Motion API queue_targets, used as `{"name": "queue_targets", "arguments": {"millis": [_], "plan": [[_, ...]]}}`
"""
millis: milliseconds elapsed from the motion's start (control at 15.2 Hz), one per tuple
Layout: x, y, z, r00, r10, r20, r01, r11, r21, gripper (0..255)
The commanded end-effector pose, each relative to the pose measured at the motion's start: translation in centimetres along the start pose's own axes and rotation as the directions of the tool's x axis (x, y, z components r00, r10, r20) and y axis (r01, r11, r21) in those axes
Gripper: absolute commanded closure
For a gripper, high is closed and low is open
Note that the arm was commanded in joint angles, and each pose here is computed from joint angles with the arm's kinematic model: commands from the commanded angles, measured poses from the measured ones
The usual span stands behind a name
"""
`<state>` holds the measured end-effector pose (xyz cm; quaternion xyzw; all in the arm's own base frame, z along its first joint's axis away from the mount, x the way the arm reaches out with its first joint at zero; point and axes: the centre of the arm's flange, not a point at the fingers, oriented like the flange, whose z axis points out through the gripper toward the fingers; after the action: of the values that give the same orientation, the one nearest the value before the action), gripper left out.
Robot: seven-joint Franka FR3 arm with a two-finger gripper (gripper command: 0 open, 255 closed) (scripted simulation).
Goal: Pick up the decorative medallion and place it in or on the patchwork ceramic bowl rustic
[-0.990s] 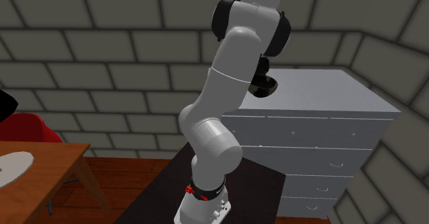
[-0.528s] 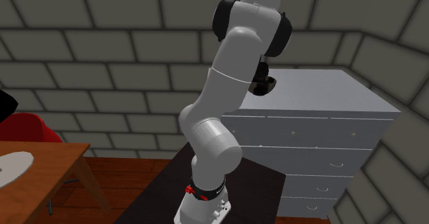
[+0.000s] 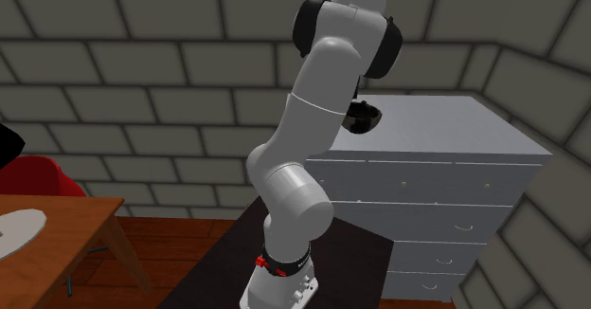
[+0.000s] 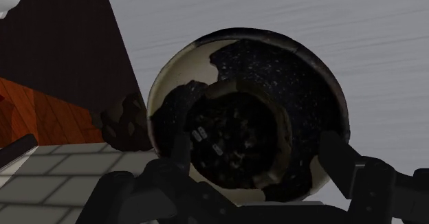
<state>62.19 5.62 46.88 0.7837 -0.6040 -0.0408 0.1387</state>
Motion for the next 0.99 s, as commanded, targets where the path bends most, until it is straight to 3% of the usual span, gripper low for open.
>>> {"name": "queue_targets", "arguments": {"millis": [0, 132, 396, 924], "plan": [[0.0, 0.0, 0.0, 1.0, 0.0, 0.0, 0.0, 1.0, 0.0, 0], [0.0, 0.0, 0.0, 1.0, 0.0, 0.0, 0.0, 1.0, 0.0, 0], [0.0, 0.0, -5.0, 1.0, 0.0, 0.0, 0.0, 1.0, 0.0, 0], [0.0, 0.0, -5.0, 1.0, 0.0, 0.0, 0.0, 1.0, 0.0, 0]]}}
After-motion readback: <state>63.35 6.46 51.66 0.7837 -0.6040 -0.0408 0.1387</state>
